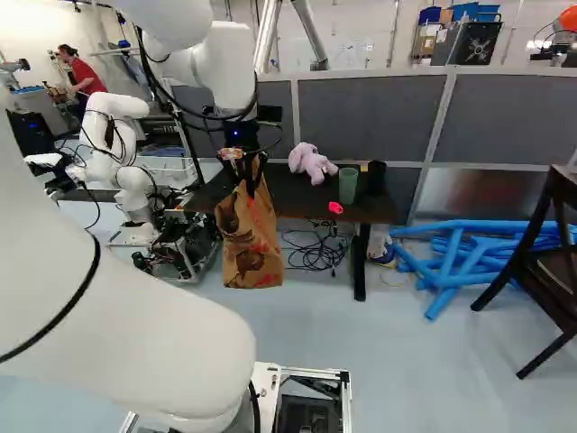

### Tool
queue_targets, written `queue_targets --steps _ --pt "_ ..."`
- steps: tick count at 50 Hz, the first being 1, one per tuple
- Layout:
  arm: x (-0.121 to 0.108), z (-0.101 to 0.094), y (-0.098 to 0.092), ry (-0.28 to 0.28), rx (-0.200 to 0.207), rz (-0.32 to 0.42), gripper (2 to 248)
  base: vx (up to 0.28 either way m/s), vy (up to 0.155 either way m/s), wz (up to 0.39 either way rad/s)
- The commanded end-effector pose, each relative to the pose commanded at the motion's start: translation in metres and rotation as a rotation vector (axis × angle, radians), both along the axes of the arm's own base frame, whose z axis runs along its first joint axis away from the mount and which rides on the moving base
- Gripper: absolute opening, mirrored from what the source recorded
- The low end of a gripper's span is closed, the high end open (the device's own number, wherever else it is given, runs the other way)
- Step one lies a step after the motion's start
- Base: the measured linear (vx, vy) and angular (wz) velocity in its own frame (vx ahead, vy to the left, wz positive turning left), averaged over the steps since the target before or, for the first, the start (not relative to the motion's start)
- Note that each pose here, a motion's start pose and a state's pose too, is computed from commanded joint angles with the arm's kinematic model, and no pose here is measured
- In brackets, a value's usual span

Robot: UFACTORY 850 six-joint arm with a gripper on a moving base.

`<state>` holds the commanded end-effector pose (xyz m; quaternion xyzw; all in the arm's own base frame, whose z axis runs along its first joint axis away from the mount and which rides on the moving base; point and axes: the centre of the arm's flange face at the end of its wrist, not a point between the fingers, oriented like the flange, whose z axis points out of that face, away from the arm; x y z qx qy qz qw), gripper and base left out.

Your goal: Pick up the bag on the ground and place it on the table

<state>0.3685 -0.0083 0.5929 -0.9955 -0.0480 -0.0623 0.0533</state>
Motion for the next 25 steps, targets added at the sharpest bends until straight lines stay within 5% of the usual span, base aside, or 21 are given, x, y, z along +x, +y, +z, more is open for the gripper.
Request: queue_targets --steps 25 --pt "0.0000 0.0000 0.0000 0.000 0.000 0.000 21 0.163 0.018 0.092"
